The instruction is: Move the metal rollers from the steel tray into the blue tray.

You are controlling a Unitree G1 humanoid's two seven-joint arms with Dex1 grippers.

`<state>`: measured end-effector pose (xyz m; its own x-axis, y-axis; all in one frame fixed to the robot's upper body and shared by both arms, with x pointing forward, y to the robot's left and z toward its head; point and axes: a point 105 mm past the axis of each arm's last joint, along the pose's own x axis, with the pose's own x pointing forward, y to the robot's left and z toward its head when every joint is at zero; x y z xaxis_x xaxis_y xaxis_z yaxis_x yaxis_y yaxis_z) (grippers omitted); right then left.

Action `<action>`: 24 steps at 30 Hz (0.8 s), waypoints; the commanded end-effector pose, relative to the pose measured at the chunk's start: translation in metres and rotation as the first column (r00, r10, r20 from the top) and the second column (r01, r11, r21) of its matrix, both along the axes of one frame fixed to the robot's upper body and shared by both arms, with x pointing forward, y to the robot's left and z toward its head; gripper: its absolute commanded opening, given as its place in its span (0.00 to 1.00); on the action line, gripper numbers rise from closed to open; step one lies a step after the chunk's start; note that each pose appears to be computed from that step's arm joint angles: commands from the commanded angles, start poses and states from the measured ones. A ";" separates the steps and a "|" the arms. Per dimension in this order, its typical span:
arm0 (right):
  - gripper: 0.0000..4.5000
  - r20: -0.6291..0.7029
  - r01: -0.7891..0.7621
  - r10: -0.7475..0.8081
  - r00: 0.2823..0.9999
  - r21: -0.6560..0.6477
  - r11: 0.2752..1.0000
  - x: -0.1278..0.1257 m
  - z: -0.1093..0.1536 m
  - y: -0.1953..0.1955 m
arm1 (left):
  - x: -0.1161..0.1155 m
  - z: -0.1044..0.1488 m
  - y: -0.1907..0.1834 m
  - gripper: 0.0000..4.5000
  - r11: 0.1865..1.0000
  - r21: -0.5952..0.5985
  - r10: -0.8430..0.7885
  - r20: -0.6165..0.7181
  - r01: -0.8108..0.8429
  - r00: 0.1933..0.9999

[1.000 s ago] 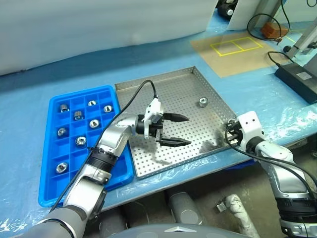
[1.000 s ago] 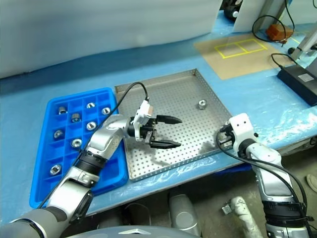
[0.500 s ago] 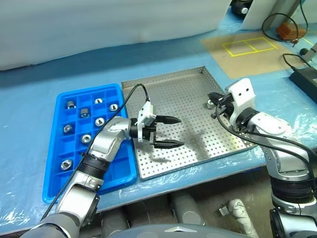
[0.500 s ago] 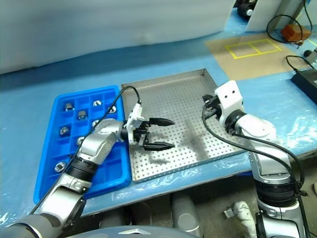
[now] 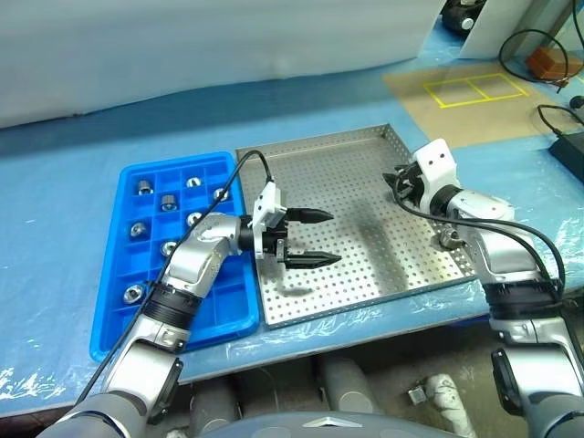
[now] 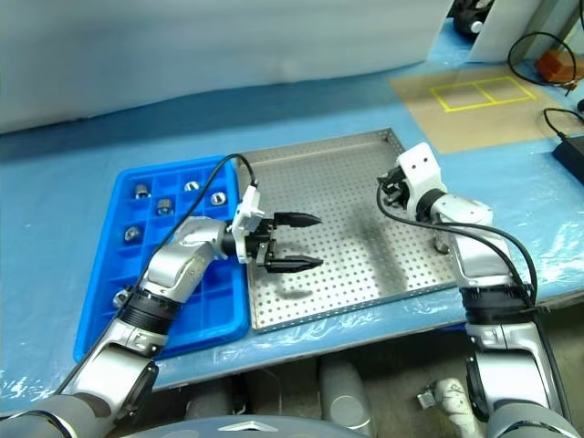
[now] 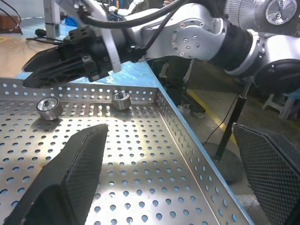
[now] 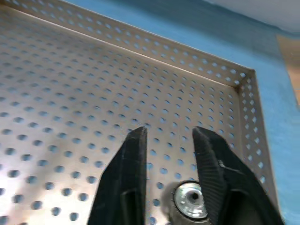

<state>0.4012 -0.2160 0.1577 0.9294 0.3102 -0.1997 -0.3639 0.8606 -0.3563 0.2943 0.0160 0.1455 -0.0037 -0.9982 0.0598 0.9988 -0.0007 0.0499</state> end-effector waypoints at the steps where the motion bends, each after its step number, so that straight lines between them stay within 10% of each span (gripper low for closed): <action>1: 0.67 0.061 0.019 -0.017 0.998 -0.023 1.000 0.014 0.014 0.001 | -0.001 0.013 0.003 1.00 1.000 -0.026 0.003 0.048 -0.002 0.999; 24: 0.74 -0.038 0.112 -0.114 0.993 -0.049 0.993 -0.005 -0.033 -0.037 | 0.000 0.010 0.007 1.00 1.000 -0.010 0.021 0.044 -0.021 0.999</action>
<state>0.3967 -0.2476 0.1033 0.9302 0.1945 -0.3112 -0.3063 0.8786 -0.3664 0.2962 0.0231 0.1461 0.0253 -0.9985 0.0477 0.9978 0.0282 0.0607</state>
